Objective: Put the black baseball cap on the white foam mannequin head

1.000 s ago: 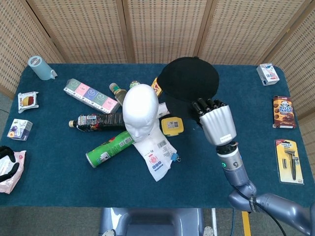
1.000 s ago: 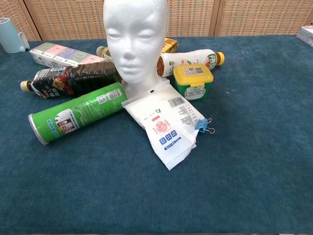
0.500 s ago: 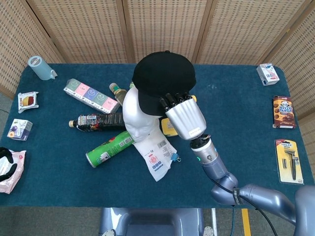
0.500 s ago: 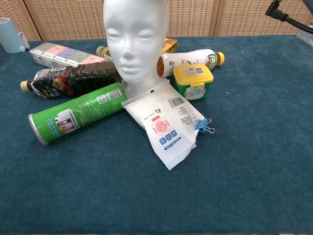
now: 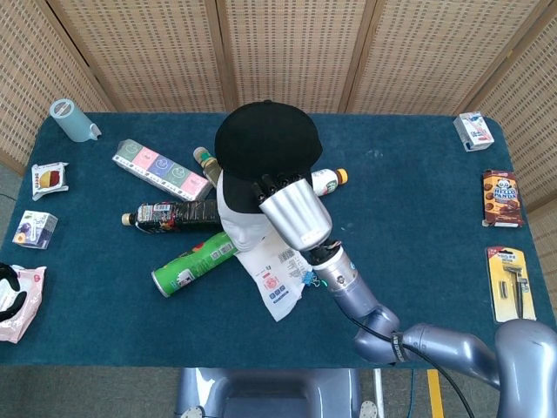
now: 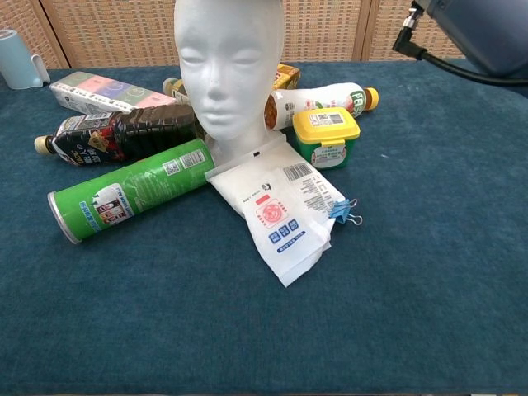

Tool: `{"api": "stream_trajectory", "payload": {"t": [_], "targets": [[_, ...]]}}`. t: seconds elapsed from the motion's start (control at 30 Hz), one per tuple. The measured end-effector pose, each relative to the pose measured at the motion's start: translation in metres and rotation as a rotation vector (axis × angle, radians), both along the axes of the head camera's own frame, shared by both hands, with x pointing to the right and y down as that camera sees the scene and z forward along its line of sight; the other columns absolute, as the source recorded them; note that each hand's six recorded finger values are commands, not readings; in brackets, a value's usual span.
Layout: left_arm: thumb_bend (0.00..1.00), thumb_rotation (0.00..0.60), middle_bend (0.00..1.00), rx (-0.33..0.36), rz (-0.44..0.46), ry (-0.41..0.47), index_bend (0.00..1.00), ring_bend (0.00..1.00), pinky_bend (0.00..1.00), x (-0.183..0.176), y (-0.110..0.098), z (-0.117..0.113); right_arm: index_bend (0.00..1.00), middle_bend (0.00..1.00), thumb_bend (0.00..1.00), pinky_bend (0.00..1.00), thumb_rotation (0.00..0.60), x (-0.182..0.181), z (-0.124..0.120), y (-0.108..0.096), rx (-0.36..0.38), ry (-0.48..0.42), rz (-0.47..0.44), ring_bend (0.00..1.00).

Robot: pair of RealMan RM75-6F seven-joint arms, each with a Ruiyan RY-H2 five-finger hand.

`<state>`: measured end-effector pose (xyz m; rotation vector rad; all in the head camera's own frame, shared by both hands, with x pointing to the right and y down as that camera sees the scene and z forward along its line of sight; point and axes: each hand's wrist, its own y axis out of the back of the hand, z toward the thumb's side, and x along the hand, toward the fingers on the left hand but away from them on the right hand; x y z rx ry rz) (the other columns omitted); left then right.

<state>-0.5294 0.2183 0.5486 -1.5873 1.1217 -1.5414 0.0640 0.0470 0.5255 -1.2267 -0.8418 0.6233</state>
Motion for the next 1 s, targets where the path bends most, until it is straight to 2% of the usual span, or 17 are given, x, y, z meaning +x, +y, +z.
{"api": "stream_trajectory", "payload": {"t": [0.5, 0.73, 1.0], "targets": [[0.31, 0.6, 0.44, -0.011, 0.0, 0.014, 0.57, 0.36, 0.37, -0.003, 0.002, 0.005, 0.73, 0.68, 0.39, 0.9, 0.6, -0.024, 0.004, 0.026, -0.038, 0.044, -0.035, 0.79], [0.31, 0.6, 0.44, -0.018, 0.001, 0.014, 0.57, 0.36, 0.37, -0.003, 0.003, 0.006, 0.73, 0.68, 0.39, 0.9, 0.6, -0.039, 0.013, 0.043, -0.086, 0.062, -0.061, 0.79], [0.31, 0.6, 0.44, -0.024, 0.0, 0.014, 0.57, 0.36, 0.37, -0.003, 0.005, 0.007, 0.73, 0.68, 0.38, 0.9, 0.6, -0.045, 0.024, 0.052, -0.133, 0.068, -0.074, 0.79]]}}
